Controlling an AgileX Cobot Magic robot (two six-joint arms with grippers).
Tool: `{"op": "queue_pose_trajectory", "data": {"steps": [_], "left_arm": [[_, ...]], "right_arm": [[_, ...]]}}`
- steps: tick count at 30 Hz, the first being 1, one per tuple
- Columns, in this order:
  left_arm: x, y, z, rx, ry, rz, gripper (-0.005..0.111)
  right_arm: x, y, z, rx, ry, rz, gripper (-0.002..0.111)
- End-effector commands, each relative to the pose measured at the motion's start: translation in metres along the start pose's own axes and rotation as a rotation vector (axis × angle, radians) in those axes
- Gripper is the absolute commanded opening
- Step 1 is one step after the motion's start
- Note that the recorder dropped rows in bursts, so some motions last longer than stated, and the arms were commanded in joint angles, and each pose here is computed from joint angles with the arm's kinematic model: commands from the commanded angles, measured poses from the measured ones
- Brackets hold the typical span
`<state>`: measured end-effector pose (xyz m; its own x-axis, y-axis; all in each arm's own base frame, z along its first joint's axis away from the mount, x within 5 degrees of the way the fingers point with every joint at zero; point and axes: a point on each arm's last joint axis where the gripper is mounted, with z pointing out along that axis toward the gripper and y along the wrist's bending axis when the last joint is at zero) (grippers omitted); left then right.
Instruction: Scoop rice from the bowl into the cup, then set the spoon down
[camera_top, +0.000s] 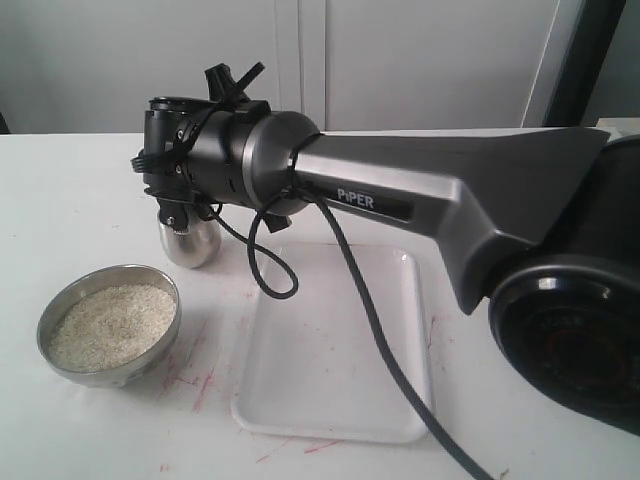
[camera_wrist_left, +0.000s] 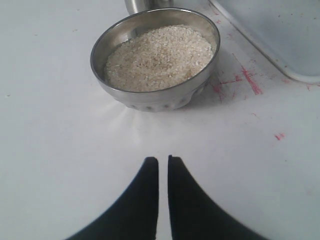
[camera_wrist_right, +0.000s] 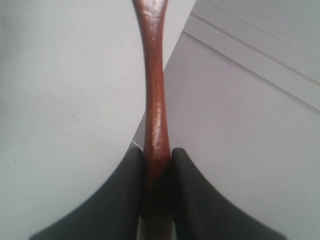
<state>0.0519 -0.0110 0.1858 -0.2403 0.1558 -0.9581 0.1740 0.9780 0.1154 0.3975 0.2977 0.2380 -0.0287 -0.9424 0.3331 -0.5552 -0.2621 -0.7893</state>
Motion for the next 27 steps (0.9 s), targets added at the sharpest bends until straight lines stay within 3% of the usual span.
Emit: {"op": "queue_pose_trajectory", "data": {"steps": [1,15,27], "left_arm": [[0.002,-0.001,0.000,0.010,0.002,-0.005,0.014],[0.002,-0.001,0.000,0.010,0.002,-0.005,0.014],[0.002,-0.001,0.000,0.010,0.002,-0.005,0.014]], "right_arm": [[0.004,-0.004,-0.002,0.025,0.006,0.105,0.000],[0.042,-0.041,-0.044,0.096,-0.006,0.698,0.000],[0.102,-0.074,-0.132,-0.116,-0.232,1.131,0.000]]}}
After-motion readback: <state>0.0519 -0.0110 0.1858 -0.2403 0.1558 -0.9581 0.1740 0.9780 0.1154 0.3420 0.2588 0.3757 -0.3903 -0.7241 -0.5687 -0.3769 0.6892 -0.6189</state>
